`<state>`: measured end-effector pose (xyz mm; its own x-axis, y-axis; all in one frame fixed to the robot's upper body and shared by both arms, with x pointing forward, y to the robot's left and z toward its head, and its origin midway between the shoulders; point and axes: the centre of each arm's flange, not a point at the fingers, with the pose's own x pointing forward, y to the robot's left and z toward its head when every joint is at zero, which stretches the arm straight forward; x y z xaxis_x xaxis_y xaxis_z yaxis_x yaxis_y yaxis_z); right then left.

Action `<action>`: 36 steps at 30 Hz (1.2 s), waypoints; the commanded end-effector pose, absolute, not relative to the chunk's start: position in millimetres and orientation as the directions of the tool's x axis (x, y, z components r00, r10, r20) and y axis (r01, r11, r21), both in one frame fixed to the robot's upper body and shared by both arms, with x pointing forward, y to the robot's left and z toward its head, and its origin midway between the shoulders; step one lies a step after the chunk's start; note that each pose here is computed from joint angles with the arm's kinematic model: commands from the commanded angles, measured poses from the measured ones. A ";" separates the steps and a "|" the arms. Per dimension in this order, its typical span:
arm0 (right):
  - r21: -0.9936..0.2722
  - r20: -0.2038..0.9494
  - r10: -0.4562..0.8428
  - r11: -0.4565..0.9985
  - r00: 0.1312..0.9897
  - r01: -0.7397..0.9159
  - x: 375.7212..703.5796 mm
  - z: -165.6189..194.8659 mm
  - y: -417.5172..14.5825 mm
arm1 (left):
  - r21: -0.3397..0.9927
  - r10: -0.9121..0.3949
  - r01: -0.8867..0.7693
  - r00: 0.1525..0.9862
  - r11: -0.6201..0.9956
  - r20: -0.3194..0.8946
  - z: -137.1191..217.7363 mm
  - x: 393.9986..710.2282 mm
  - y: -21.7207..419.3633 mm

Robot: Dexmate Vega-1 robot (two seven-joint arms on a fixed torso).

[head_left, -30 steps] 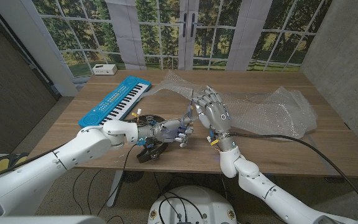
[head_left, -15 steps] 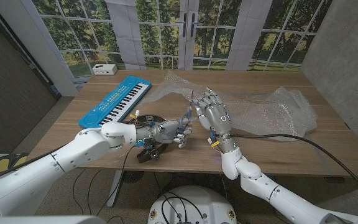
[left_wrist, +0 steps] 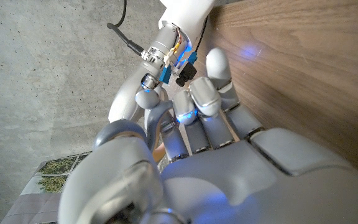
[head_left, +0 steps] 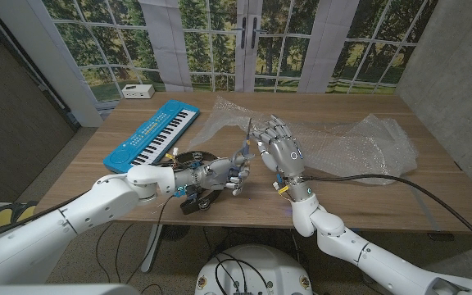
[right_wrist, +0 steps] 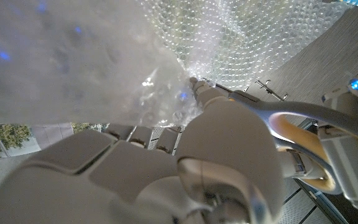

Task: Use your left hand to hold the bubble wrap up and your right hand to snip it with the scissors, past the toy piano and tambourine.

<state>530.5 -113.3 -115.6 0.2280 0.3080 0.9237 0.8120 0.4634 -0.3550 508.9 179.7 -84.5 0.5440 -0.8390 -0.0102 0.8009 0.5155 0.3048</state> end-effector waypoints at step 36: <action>-0.342 0.935 0.258 0.464 0.244 0.817 536.1 -102.9 -105.7 | 0.336 -0.845 0.803 0.534 0.492 -0.038 -88.6 506.5 182.0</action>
<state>533.4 -106.8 -107.2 0.2382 0.2788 0.9304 0.8176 0.4594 -0.3470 503.4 183.6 -89.5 0.5457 -0.8379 -0.0117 0.7959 0.5138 0.3201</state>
